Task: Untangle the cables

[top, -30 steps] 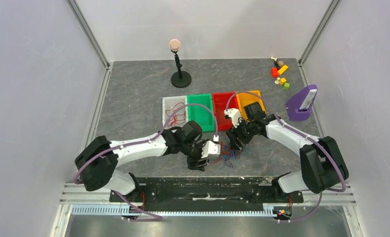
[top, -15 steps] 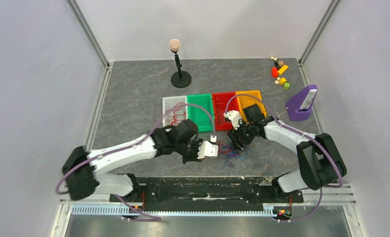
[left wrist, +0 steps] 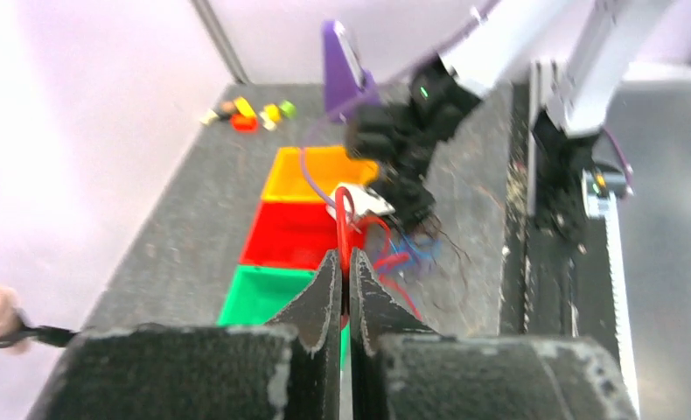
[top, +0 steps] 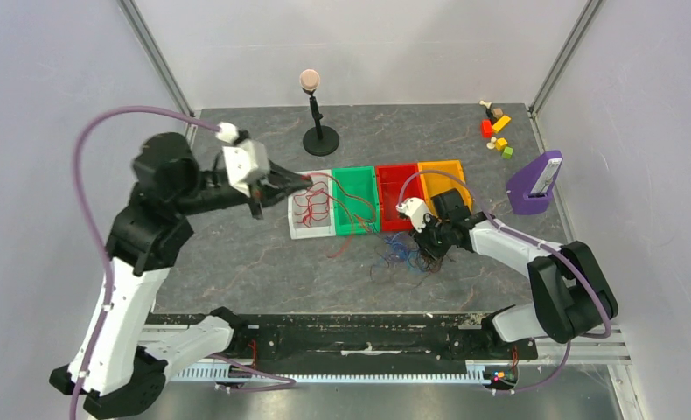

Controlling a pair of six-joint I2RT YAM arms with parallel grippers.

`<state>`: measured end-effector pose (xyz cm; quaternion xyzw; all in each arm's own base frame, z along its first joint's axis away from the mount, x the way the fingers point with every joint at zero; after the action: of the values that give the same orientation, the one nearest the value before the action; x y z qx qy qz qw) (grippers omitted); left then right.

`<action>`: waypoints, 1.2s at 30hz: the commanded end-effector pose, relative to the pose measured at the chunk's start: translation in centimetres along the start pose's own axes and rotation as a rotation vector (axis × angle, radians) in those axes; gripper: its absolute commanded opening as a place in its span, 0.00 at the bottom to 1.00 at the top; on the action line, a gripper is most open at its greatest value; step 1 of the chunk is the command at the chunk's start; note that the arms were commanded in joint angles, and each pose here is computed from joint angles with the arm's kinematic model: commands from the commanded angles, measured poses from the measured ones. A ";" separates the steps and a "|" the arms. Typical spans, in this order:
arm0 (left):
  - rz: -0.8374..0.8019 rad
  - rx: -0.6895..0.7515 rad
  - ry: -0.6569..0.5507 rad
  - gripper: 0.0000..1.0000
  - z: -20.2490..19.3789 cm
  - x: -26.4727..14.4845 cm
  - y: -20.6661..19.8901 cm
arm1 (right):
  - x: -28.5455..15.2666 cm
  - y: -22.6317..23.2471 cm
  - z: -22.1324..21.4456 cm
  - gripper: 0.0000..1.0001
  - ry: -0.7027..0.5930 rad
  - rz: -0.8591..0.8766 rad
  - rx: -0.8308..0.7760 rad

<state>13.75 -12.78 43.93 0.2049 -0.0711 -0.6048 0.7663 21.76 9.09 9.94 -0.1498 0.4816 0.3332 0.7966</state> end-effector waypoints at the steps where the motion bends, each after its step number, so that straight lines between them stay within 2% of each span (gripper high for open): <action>1: 0.096 0.004 -0.193 0.02 6.3 -2.4 1.7 | 0.5 -1.3 -3.5 0.19 0.167 -0.144 -0.054; 3: 0.177 0.029 -0.253 0.02 8.8 -3.3 2.6 | 0.5 -1.3 -3.9 0.13 0.180 -0.151 -0.060; 5: 0.260 0.030 -0.286 0.02 10.5 -3.9 3.6 | 0.6 -1.3 -4.1 0.11 0.184 -0.153 -0.062; 12: 0.525 0.039 -0.326 0.02 13.4 -5.3 6.4 | 0.3 -1.1 -4.5 0.01 0.185 -0.144 -0.077; 16: 0.630 -0.050 -0.424 0.02 15.3 -6.0 7.0 | 0.4 -1.0 -5.4 0.00 0.203 -0.139 -0.092; 19: 0.641 -0.079 -0.437 0.02 15.6 -6.1 7.2 | 0.2 -0.8 -5.8 0.00 0.214 -0.119 -0.112; 21: 0.581 -0.086 -0.414 0.02 15.1 -5.6 6.8 | -0.3 -0.4 -5.4 0.00 0.195 -0.072 -0.122; 24: 0.382 -0.136 -0.399 0.02 13.5 -4.3 5.3 | -2.0 0.7 -3.2 0.12 0.066 0.037 -0.114; 26: 0.294 -0.198 -0.390 0.02 12.1 -3.4 4.5 | -3.6 1.3 -0.6 0.25 -0.042 0.100 -0.099; 30: 0.284 -0.262 -0.371 0.02 10.0 -2.7 4.0 | -7.8 2.2 5.0 0.76 -0.229 0.191 -0.097; 31: 0.285 -0.265 -0.366 0.02 9.6 -2.6 4.0 | -8.7 2.4 6.0 0.83 -0.267 0.209 -0.095; 33: 0.297 -0.309 -0.351 0.02 8.8 -2.2 4.0 | -10.7 3.0 8.1 0.94 -0.350 0.263 -0.099; 36: 0.294 -0.381 -0.343 0.02 7.7 -1.6 4.0 | -13.2 4.2 10.6 0.98 -0.466 0.345 -0.109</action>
<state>14.41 -12.02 52.83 -0.0190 -0.1214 -0.5055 0.8540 22.55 11.21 21.71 -0.0975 0.3485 0.4470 0.8181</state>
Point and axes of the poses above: each gripper's point midway between its finger pads, its own x axis out along the fingers, its own y axis along the line the jaws close on, z = x × y, the point moved 10 cm from there along -x, back along the fingers, and after that the axes turned 10 degrees about x, right-handed, at the moved point
